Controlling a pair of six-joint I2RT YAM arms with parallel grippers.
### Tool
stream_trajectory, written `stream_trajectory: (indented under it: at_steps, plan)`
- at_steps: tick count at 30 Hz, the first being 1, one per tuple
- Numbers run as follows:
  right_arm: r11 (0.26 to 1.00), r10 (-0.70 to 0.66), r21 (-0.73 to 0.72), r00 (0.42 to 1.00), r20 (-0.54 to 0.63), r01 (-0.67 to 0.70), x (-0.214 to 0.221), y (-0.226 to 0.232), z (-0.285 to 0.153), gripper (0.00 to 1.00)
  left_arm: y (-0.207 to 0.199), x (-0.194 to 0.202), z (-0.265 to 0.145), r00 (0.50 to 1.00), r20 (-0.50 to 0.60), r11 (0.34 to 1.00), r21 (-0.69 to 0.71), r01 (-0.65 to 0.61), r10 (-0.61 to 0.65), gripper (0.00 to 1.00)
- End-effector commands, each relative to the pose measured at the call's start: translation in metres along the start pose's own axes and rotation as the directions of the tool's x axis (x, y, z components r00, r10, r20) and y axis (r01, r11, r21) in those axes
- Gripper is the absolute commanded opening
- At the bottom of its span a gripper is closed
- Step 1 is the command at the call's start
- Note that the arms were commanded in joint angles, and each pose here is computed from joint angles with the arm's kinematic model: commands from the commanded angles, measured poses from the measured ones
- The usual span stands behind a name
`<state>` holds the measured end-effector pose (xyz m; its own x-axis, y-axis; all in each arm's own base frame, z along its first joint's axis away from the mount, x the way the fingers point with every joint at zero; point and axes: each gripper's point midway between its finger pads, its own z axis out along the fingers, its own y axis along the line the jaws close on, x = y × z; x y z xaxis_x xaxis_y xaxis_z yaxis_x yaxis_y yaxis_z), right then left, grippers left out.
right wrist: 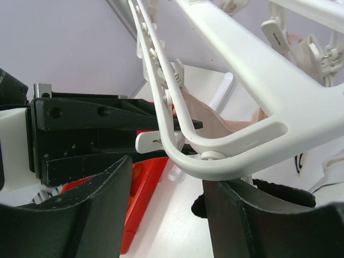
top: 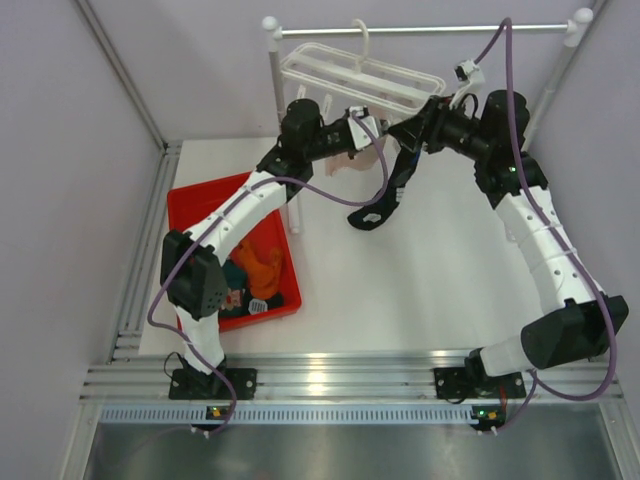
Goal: Clip the socks to the hanger
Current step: Open the clamp at the hanger.
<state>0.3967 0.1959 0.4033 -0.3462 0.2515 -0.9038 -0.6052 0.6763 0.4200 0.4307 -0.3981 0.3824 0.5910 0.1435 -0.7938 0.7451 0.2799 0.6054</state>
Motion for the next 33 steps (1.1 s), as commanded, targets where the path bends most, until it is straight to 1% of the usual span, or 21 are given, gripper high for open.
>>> stream_trajectory:
  at_steps: [1,6,16,20,22,26,30,31,33]
  plan:
    - [0.994,-0.076,-0.065,0.991,0.112,0.084,-0.041,0.020,-0.003,0.54,-0.020,-0.027,0.001,0.999,0.033,0.994,0.109,0.024,-0.027,0.00]
    - [0.994,-0.052,-0.084,0.992,0.117,0.062,-0.042,0.022,-0.001,0.56,-0.021,-0.026,0.004,0.999,0.031,0.993,0.112,0.032,-0.035,0.00]
    - [0.999,0.020,-0.050,0.984,0.175,-0.011,-0.051,0.014,0.005,0.57,-0.032,-0.026,0.008,0.999,0.027,0.990,0.135,0.034,-0.038,0.00]
    - [0.999,0.050,-0.028,0.983,0.179,-0.046,-0.048,0.007,0.009,0.56,-0.036,-0.025,0.011,0.999,0.017,0.990,0.139,0.026,-0.029,0.00]
    - [0.999,0.047,-0.030,0.978,0.204,-0.042,-0.053,0.006,0.009,0.56,-0.038,-0.026,0.012,1.000,0.017,0.989,0.144,0.015,-0.018,0.00]
    - [0.999,0.042,-0.023,0.979,0.200,-0.039,-0.048,0.006,0.011,0.52,-0.042,-0.026,0.016,1.000,0.010,0.990,0.144,0.010,-0.012,0.00]
    - [0.999,0.032,-0.019,0.979,0.204,-0.029,-0.044,0.006,0.011,0.52,-0.045,-0.026,0.020,1.000,0.013,0.989,0.149,-0.006,0.004,0.00]
    - [0.999,0.031,-0.018,0.979,0.202,-0.028,-0.043,0.006,0.011,0.52,-0.050,-0.021,0.020,1.000,-0.005,0.987,0.163,0.011,-0.011,0.00]
    - [1.000,0.020,-0.021,0.979,0.205,-0.017,-0.042,0.007,0.011,0.51,-0.052,-0.023,0.021,1.000,-0.003,0.985,0.169,0.013,-0.013,0.00]
